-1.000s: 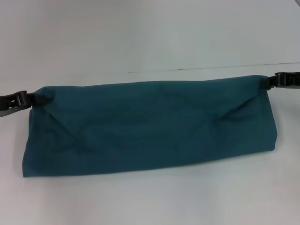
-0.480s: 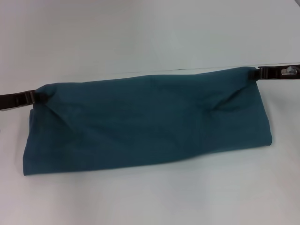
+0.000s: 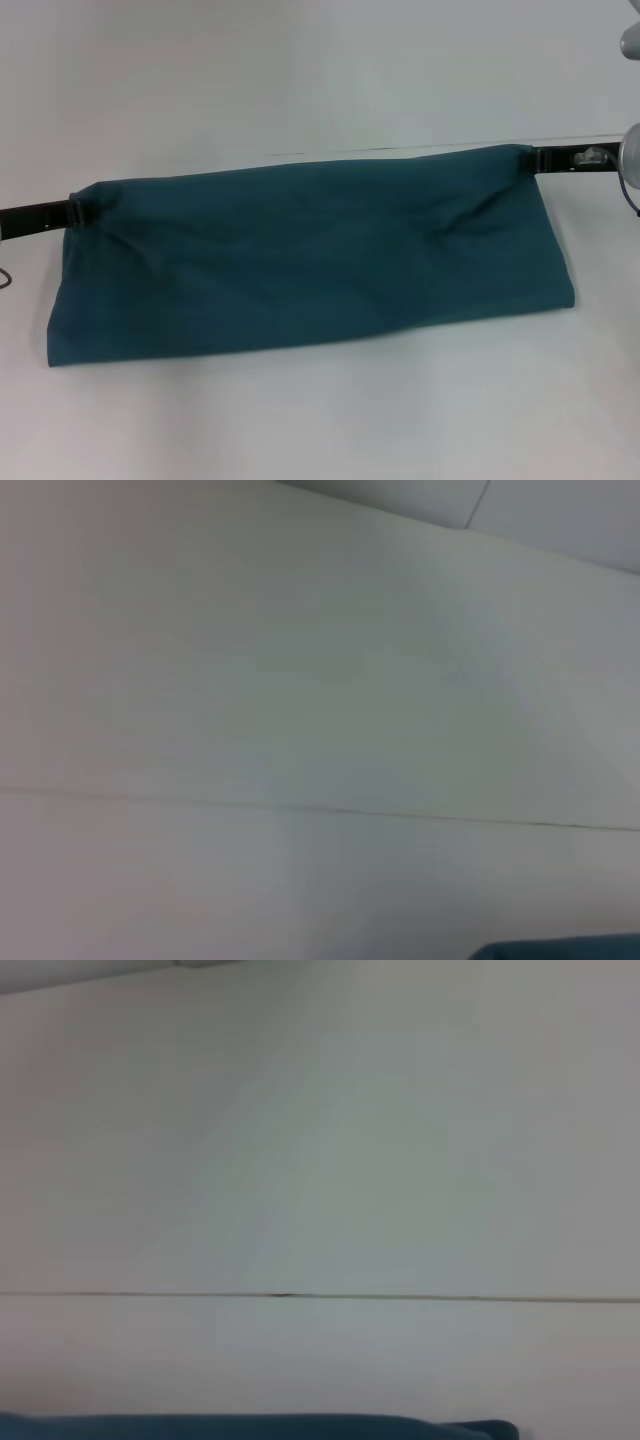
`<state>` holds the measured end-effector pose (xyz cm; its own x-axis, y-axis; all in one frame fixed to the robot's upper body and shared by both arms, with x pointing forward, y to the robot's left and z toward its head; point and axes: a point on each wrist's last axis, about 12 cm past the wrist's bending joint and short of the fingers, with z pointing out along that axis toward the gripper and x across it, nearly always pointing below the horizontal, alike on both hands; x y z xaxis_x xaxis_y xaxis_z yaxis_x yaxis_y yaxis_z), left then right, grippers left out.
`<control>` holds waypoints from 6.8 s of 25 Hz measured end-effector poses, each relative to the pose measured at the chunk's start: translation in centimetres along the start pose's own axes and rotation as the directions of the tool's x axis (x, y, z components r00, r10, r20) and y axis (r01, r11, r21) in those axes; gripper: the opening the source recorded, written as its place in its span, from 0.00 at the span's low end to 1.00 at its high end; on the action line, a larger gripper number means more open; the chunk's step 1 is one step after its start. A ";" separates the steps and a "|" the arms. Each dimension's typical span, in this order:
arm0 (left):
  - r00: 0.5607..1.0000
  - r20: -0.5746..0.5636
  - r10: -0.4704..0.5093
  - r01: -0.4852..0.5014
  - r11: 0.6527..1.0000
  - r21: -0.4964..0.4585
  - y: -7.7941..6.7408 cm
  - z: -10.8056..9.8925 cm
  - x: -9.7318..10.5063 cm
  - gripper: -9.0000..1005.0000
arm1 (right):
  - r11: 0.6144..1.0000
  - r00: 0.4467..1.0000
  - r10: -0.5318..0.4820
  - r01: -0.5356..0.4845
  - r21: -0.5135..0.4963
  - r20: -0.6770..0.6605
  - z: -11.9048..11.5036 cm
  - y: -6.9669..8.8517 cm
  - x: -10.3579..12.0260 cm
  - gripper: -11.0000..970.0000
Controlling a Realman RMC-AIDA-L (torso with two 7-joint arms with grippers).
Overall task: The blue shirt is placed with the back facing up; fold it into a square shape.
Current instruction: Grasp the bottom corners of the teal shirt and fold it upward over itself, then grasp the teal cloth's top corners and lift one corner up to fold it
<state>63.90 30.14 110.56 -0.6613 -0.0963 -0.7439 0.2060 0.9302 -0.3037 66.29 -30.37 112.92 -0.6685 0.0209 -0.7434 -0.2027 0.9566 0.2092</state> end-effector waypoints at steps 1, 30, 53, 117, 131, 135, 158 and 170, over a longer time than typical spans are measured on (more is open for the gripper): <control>1.000 0.001 0.007 -0.007 1.000 -0.006 -0.1 0.1 0.0 0.13 | 1.000 1.000 -0.001 0.001 0.002 0.001 0.1 0.1 0.0 0.10; 0.999 0.018 0.035 -0.034 0.997 -0.069 0.2 0.8 0.2 0.65 | 0.999 0.999 -0.012 0.011 0.036 0.031 0.9 0.4 -0.2 0.63; 0.841 -0.411 -0.351 0.351 0.933 -0.079 1.6 -9.1 1.1 0.93 | 0.988 0.981 -0.148 0.142 -0.057 -0.123 -1.9 0.8 0.3 0.96; 0.798 -0.390 -0.459 0.431 0.888 -0.162 1.5 -3.9 3.1 0.92 | 0.977 0.966 -0.206 0.196 -0.082 -0.155 -1.3 2.3 1.0 0.93; 0.824 -0.430 -0.368 0.357 0.928 -0.111 -0.1 -2.6 2.3 0.92 | 0.976 0.968 -0.211 0.200 -0.088 -0.140 -2.0 2.5 0.7 0.93; 0.833 -0.427 -0.352 0.348 0.933 -0.090 -0.2 -2.6 2.1 0.82 | 0.977 0.969 -0.206 0.196 -0.084 -0.136 -2.3 2.4 0.7 0.93; 0.878 -0.421 -0.230 0.248 0.969 -0.012 -0.6 -2.3 1.8 0.13 | 0.995 0.950 -0.097 0.086 -0.051 -0.298 -6.4 1.0 1.3 0.92; 0.892 -0.414 -0.180 0.204 0.979 0.012 -0.9 -2.1 1.6 0.12 | 0.993 0.895 -0.018 0.069 0.098 -0.446 -6.5 0.0 3.7 0.92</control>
<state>61.12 29.88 110.92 -0.9259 -0.1069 -0.3622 0.0760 0.8867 -0.4560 59.21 -32.22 114.30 -0.9137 -0.1282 -0.3857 -0.1773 0.9796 0.0945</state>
